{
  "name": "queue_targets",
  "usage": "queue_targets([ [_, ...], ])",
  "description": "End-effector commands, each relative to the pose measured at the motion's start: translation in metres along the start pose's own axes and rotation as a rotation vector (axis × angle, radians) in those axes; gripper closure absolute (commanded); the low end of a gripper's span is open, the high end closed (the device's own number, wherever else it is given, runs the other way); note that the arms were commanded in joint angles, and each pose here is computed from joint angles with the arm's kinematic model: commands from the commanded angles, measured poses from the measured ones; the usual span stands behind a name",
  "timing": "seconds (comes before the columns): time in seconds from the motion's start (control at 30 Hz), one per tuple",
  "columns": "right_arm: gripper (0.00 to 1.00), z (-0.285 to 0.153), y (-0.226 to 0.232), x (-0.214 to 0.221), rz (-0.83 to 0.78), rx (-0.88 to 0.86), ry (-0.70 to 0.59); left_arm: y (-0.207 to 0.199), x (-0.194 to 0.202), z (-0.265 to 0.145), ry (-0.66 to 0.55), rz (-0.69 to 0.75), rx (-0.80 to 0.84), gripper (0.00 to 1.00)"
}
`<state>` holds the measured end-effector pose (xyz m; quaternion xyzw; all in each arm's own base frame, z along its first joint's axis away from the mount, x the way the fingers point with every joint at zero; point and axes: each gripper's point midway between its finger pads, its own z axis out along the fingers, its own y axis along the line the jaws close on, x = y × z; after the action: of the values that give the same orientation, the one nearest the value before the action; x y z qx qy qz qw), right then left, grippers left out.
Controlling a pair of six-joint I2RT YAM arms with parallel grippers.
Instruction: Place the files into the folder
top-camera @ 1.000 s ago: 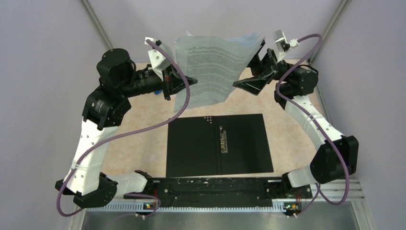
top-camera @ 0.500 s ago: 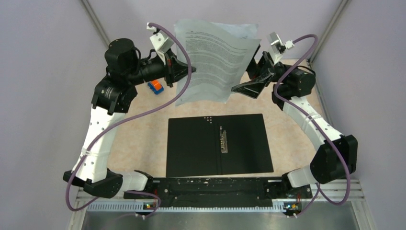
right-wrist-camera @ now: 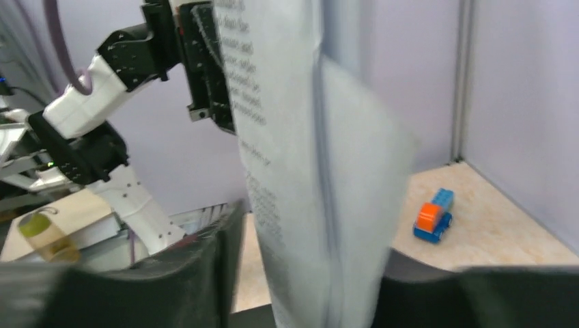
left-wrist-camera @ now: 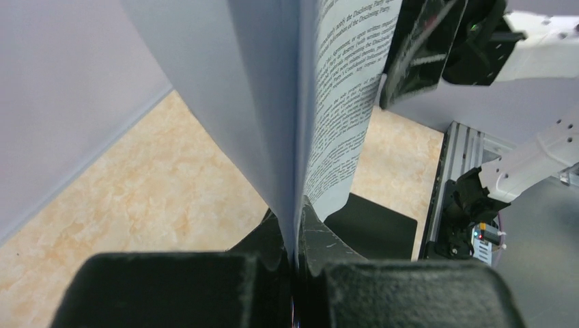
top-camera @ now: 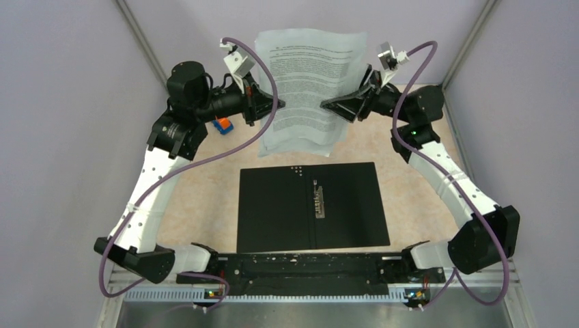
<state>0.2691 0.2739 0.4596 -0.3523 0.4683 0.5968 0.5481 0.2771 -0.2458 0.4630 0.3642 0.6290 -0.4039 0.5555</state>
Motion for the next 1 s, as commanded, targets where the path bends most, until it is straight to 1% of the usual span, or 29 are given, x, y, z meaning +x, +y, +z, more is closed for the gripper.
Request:
queue_targets([
  [0.0, 0.71, -0.003, -0.011, -0.012, -0.124, 0.156, -0.005, -0.006, -0.009, -0.002, -0.082, 0.062, 0.016, 1.00],
  [0.07, 0.95, -0.006, -0.022, -0.009, -0.155, 0.227, 0.007, -0.002, -0.002, 0.001, -0.104, 0.062, 0.005, 1.00],
  [0.1, 1.00, -0.008, -0.027, -0.005, -0.170, 0.268, 0.019, 0.000, 0.005, 0.004, -0.108, 0.059, -0.001, 1.00],
  [0.17, 1.00, -0.014, -0.034, 0.007, -0.204, 0.329, 0.042, 0.003, 0.016, 0.009, -0.111, 0.059, -0.013, 1.00],
  [0.2, 1.00, -0.017, -0.036, 0.012, -0.221, 0.348, 0.044, 0.007, 0.028, 0.014, -0.096, 0.050, -0.030, 1.00],
  [0.33, 1.00, -0.034, -0.052, 0.033, -0.290, 0.465, 0.041, 0.017, 0.061, 0.033, -0.086, 0.093, -0.050, 1.00],
  [0.4, 1.00, -0.042, -0.059, 0.045, -0.320, 0.493, 0.035, 0.025, 0.076, 0.043, -0.101, 0.109, -0.080, 1.00],
  [0.47, 1.00, -0.049, -0.064, 0.051, -0.357, 0.516, -0.006, 0.034, 0.086, 0.053, -0.135, 0.129, -0.096, 1.00],
  [0.6, 1.00, -0.056, -0.081, 0.067, -0.377, 0.558, -0.040, 0.056, 0.106, 0.071, -0.145, 0.116, -0.153, 1.00],
  [0.73, 1.00, -0.059, -0.108, 0.078, -0.377, 0.617, -0.064, 0.083, 0.116, 0.087, -0.187, 0.127, -0.226, 1.00],
  [0.87, 1.00, -0.053, -0.135, 0.084, -0.386, 0.642, -0.037, 0.109, 0.130, 0.105, -0.162, 0.152, -0.273, 1.00],
  [0.97, 1.00, -0.048, -0.157, 0.088, -0.367, 0.622, -0.030, 0.131, 0.140, 0.116, -0.141, 0.181, -0.316, 1.00],
])
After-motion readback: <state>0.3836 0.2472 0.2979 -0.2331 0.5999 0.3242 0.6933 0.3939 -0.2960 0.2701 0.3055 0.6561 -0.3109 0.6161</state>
